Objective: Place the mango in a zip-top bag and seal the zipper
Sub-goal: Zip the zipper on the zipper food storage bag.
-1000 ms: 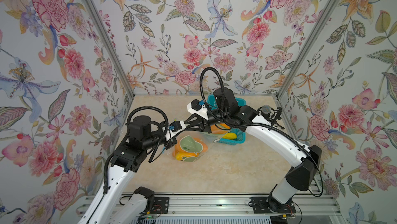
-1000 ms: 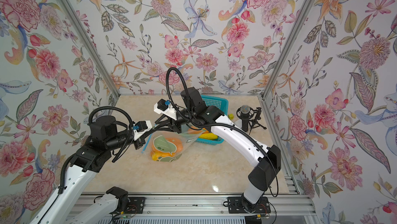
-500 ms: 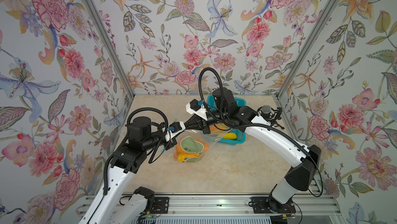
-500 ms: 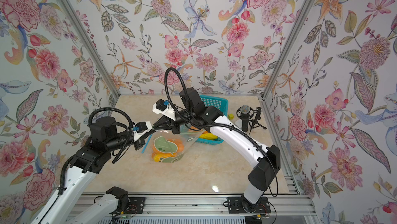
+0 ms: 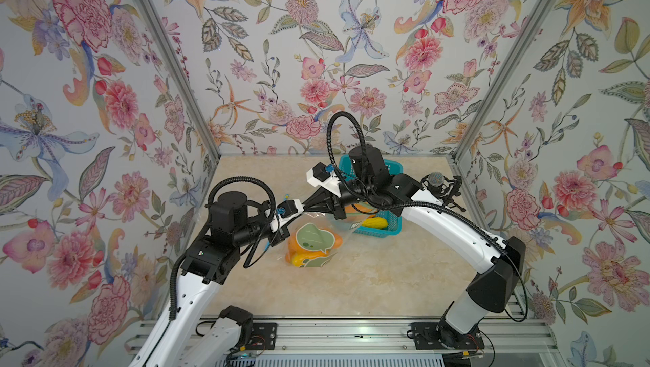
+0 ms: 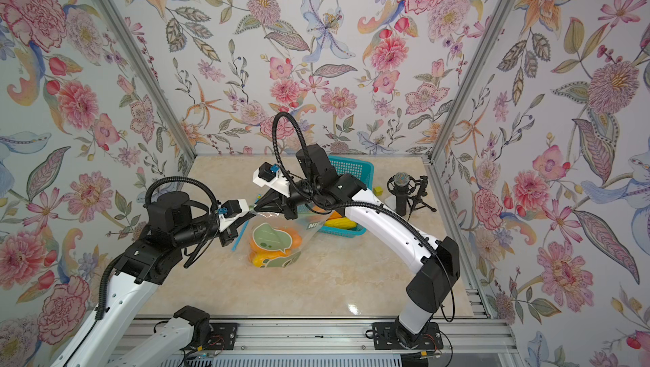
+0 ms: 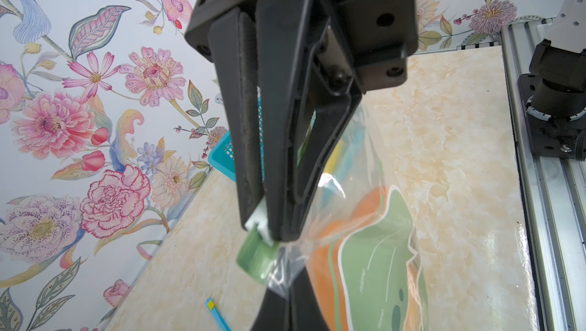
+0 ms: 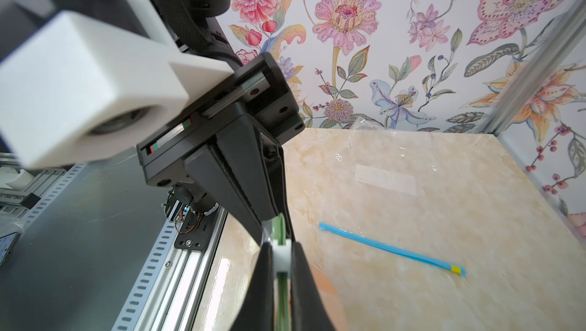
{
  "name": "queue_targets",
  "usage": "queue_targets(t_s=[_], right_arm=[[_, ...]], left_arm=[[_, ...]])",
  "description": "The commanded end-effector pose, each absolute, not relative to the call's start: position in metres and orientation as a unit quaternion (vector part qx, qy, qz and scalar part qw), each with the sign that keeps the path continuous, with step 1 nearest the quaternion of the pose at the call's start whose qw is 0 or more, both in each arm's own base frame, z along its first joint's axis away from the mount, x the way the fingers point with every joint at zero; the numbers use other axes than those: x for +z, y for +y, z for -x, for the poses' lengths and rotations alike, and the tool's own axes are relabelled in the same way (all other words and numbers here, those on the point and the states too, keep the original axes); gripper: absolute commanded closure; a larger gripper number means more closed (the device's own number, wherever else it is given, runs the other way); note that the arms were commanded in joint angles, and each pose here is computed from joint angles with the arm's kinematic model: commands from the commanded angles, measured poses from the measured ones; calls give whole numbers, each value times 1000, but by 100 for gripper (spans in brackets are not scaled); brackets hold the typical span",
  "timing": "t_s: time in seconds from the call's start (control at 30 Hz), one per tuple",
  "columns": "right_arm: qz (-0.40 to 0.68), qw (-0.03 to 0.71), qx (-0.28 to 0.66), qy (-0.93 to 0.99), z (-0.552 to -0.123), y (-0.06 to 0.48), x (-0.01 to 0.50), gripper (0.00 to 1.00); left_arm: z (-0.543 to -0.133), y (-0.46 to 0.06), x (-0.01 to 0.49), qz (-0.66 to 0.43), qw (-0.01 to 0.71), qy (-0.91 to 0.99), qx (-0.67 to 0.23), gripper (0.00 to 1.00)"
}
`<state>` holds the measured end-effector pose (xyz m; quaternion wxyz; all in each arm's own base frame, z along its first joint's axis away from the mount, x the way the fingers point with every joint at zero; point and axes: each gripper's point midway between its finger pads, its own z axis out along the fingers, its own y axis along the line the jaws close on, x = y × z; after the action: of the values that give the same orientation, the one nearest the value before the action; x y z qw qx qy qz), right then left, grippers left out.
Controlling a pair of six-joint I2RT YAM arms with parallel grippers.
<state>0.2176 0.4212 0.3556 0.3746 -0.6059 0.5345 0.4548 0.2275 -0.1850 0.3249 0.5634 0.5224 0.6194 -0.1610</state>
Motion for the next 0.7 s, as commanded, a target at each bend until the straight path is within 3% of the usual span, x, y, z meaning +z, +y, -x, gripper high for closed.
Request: queue_targets(t_s=[0.0,0.17,0.2,0.3,0.37,0.43,0.67], right_arm=[[610,384,456,521,-212,413,366,99],[609,388,451,524,-214,413,366,100],[609,390,449,524,-215,412,367,100],[605,394,440,535,-221,412,363,100],[602,393,440,538,-223,411,362,100],[602,392,439,540,-224,410,361,100],[605,390,444,533,-218,412,363,100]], left_arm=[[-227,-187,337,-526,586,597,-151,100],[-228,-186,337,-524,588,598,-147,100],[-229,-185,338,-521,589,601,-145,96],[-230,-181,340,-511,596,604,-138,70],[-228,-180,341,-508,598,605,-136,61],[-226,-179,341,-507,601,604,-134,62],[-221,-184,352,-510,609,588,-152,81]])
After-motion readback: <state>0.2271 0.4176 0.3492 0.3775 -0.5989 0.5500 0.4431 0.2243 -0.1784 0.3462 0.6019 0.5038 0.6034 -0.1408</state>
